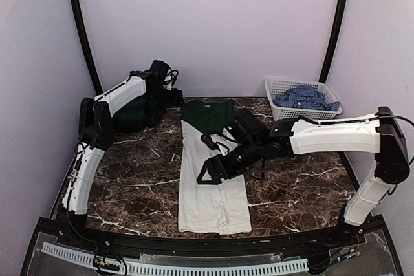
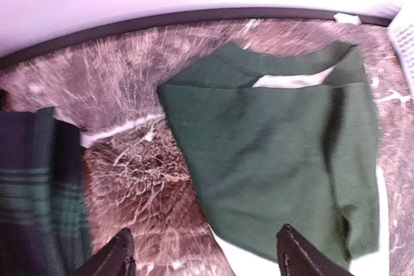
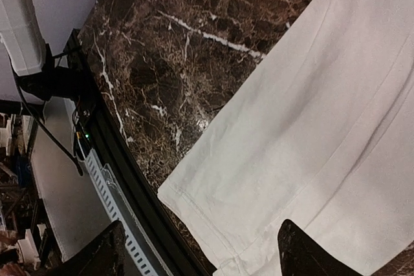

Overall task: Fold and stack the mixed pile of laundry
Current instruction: Rotate the rectangle-folded T-shirt at the center of the board, then smooth out the rectangle-folded T-shirt at the center of the board.

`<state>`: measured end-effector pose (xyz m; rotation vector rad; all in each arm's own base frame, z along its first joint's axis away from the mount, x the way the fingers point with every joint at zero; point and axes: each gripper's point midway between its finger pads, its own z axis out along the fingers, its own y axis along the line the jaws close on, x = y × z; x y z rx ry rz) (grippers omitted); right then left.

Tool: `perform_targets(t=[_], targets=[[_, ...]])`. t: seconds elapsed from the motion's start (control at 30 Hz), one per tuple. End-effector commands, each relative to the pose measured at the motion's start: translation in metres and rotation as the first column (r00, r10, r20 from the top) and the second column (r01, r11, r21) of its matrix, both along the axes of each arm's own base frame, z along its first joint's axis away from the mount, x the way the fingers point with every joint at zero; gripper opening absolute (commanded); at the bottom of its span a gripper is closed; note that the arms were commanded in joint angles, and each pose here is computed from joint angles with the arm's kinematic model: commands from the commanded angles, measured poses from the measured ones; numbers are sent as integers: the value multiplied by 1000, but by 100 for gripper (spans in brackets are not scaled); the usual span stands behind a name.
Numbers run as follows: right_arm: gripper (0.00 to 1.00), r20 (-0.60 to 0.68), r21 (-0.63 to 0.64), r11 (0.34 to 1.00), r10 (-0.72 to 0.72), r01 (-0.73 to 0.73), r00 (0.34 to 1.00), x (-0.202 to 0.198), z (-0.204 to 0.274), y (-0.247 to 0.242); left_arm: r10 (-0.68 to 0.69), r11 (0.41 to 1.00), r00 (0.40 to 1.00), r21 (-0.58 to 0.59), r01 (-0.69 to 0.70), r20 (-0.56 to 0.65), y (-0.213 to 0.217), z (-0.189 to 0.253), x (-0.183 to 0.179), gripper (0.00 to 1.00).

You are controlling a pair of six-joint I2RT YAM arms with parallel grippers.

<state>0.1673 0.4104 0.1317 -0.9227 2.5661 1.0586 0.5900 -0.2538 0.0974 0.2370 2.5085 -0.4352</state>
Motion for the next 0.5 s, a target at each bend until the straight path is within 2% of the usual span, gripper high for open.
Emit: perform_targets(t=[0.0, 0.07, 0.13, 0.17, 0.2, 0.23, 0.37, 0.47], targets=[[79, 143, 56, 997, -55, 47, 988, 27, 42, -30, -57, 998, 972, 49, 47, 226, -16, 131, -48, 79], [77, 131, 47, 995, -93, 88, 987, 28, 42, -48, -70, 994, 970, 93, 50, 234, -18, 135, -82, 81], [75, 103, 21, 993, -114, 113, 988, 19, 34, -65, -70, 995, 982, 76, 57, 177, -13, 121, -142, 80], [74, 77, 2, 992, -130, 130, 989, 13, 27, -74, -93, 995, 975, 43, 86, 200, -26, 124, -159, 78], [72, 54, -14, 989, -145, 146, 988, 7, 21, -82, -91, 996, 983, 25, 88, 159, -17, 111, -193, 77], [70, 30, -25, 987, -158, 159, 987, 0, 15, -90, -110, 994, 981, 2, 111, 160, -25, 108, -212, 76], [68, -59, -42, 980, -196, 194, 979, -25, -7, -117, -167, 972, 986, -162, 168, 24, -24, 78, -308, 67], [64, -105, -53, 978, -207, 202, 973, -37, -24, -125, -215, 962, 976, -180, 206, -32, -23, 56, -363, 64]])
